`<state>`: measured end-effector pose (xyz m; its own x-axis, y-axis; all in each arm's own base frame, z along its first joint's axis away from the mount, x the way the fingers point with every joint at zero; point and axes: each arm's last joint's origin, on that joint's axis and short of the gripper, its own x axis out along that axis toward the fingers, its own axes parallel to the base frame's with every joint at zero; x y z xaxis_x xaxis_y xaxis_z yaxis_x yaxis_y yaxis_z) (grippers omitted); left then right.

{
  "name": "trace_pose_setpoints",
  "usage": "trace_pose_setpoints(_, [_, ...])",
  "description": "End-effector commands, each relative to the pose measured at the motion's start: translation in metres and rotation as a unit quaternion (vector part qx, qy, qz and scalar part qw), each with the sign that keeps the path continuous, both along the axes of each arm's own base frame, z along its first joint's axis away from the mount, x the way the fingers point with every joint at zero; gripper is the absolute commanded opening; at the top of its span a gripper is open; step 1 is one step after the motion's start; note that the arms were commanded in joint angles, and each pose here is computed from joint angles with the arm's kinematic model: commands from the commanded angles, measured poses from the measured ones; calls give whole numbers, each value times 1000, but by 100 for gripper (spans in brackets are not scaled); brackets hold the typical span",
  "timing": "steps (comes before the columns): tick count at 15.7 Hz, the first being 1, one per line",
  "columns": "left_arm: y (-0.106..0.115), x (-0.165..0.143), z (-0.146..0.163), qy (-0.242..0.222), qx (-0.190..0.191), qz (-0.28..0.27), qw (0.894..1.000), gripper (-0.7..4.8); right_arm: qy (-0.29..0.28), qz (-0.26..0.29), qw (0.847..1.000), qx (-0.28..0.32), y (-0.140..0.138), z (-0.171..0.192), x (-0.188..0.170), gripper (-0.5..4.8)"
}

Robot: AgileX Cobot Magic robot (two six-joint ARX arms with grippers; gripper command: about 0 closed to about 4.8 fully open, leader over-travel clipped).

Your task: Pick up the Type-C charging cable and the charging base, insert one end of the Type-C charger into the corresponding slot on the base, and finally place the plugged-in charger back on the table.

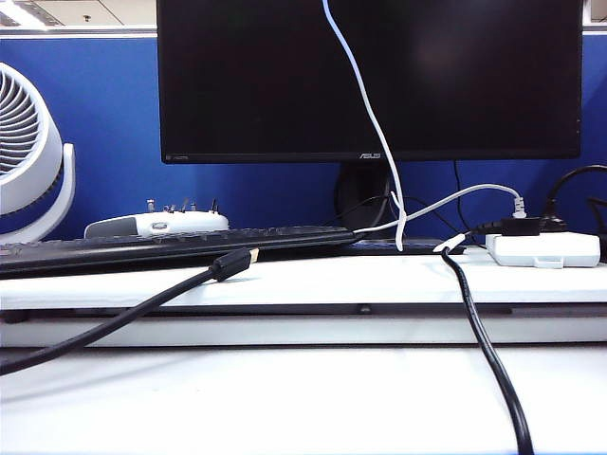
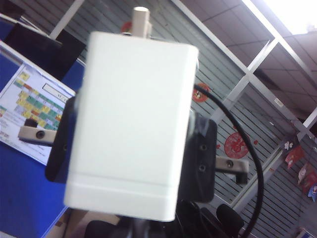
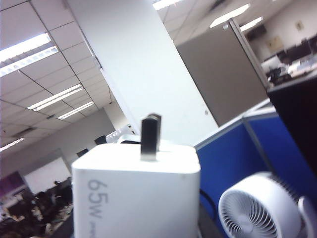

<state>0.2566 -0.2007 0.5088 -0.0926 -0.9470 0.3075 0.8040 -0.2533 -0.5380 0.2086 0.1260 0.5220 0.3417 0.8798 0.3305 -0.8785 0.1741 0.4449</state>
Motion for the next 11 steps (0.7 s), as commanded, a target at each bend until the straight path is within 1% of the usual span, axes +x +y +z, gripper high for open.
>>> trace_pose_setpoints(1, [2, -2, 9, -6, -47, 45, 998, -6, 86, 111, 987, -84, 13, -27, 4, -6])
trace_pose_setpoints(5, [2, -2, 9, -6, -47, 44, 998, -6, 71, 122, 986, -90, 13, -26, 2, -6])
trace_pose_setpoints(7, [2, -2, 9, -6, -47, 44, 998, -6, 50, 126, 986, -93, 11, -24, -2, -6])
trace_pose_setpoints(11, [2, -2, 9, -6, -46, 44, 998, -6, 57, 132, 984, -103, 11, -27, -2, -6])
